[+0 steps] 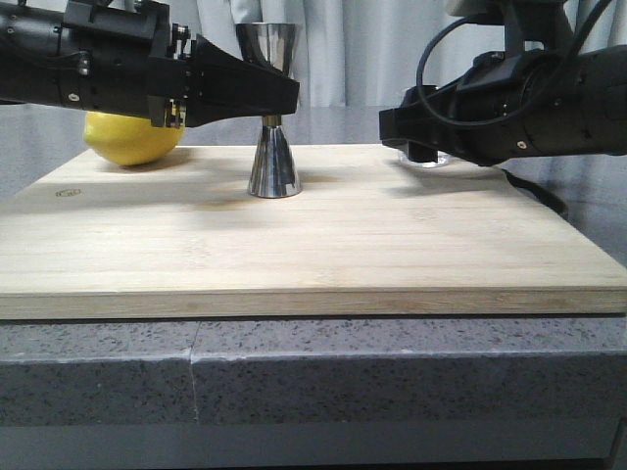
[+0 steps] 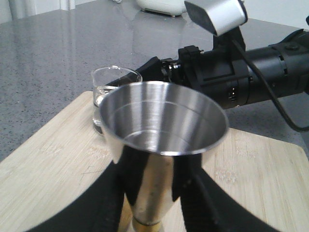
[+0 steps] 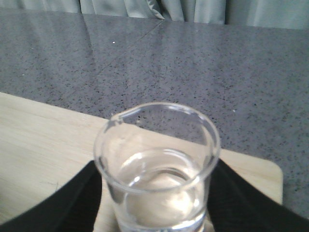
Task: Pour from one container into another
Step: 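Reach the right gripper to the glass beaker and grasp it, then lift the beaker with the right gripper over the jigger cup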
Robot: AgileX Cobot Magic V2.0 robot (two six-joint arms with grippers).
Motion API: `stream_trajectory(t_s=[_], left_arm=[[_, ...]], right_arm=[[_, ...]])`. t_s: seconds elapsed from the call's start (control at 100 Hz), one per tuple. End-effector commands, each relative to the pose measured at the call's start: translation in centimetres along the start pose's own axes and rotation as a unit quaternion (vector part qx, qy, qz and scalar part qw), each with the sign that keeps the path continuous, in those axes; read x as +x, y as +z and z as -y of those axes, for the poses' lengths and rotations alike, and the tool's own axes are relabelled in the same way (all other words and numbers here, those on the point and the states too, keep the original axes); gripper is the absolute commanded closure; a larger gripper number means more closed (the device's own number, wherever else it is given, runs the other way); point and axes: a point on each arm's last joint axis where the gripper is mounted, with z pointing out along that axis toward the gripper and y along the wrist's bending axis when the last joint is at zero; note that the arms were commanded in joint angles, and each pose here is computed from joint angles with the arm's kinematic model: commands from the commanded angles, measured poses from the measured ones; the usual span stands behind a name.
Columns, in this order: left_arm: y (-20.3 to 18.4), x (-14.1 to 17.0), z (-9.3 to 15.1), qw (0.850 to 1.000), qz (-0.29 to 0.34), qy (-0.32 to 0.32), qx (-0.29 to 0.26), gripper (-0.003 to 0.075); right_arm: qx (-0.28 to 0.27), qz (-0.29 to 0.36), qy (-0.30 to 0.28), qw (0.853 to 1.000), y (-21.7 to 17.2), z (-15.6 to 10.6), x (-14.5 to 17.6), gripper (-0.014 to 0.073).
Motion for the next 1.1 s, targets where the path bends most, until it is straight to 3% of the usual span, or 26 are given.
stream_trajectory(t_s=[0.0, 0.5, 0.69, 0.94, 1.09], left_arm=[[-0.3, -3.3, 1.1, 0.996, 0.075, 0.021, 0.035, 0.0482], [-0.3, -3.3, 1.1, 0.996, 0.075, 0.021, 0.035, 0.0482], [-0.3, -3.3, 1.1, 0.996, 0.075, 0.021, 0.035, 0.0482], [-0.3, -3.3, 1.1, 0.996, 0.075, 0.021, 0.035, 0.0482], [-0.3, -3.3, 1.1, 0.996, 0.075, 0.021, 0.035, 0.0482]], right_arm=[[-0.005, 0.068, -0.004, 0.998, -0.3, -0.2, -2.7, 0.0242], [-0.005, 0.065, -0.004, 0.998, -0.6, -0.2, -3.1, 0.0248], [-0.005, 0.070, -0.004, 0.998, -1.0, -0.2, -3.8, 0.0288], [-0.011, 0.067, -0.020, 0.997, -3.2, -0.3, -6.6, 0.0288], [-0.015, 0.022, -0.055, 0.998, -4.8, -0.5, -9.4, 0.0288]])
